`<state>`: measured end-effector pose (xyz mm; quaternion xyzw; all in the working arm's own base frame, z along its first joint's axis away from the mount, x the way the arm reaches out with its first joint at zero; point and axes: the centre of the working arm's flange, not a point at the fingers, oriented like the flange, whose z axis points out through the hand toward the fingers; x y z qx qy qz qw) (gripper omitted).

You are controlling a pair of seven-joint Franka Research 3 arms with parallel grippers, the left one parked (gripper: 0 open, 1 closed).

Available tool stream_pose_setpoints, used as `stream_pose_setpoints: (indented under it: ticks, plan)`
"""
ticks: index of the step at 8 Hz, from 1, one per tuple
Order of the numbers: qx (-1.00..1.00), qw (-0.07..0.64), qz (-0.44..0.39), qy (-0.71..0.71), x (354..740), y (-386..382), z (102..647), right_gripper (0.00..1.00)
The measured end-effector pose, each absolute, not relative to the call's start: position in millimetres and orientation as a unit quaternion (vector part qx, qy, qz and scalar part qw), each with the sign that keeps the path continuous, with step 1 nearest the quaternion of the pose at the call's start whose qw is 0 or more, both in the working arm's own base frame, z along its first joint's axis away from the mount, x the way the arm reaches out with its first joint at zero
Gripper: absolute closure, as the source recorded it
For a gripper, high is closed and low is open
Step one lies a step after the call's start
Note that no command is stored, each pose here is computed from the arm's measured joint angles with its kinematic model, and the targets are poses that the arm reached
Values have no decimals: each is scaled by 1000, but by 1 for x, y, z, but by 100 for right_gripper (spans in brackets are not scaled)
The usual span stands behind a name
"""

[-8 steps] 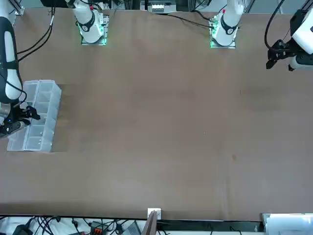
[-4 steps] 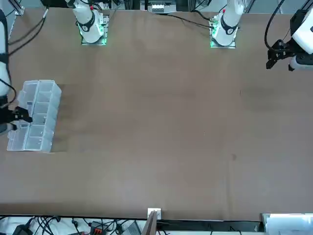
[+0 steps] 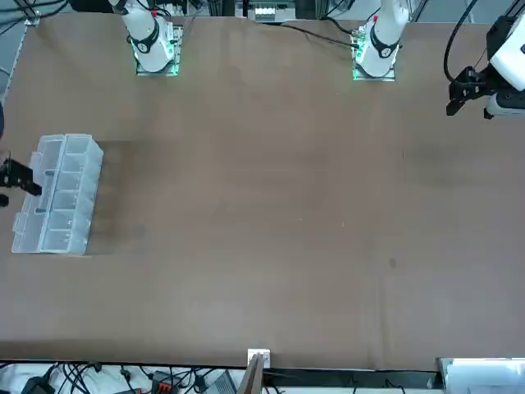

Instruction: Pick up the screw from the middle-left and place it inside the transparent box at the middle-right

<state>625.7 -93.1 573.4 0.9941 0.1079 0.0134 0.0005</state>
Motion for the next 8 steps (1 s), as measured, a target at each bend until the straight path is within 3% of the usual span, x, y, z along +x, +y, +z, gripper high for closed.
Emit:
stream_pose_setpoints:
  ticks: [3, 8]
  plan:
    - [998, -8, -1, 55, 587, -53, 624, 0]
    - [998, -12, 3, 60, 544, -16, 646, 0]
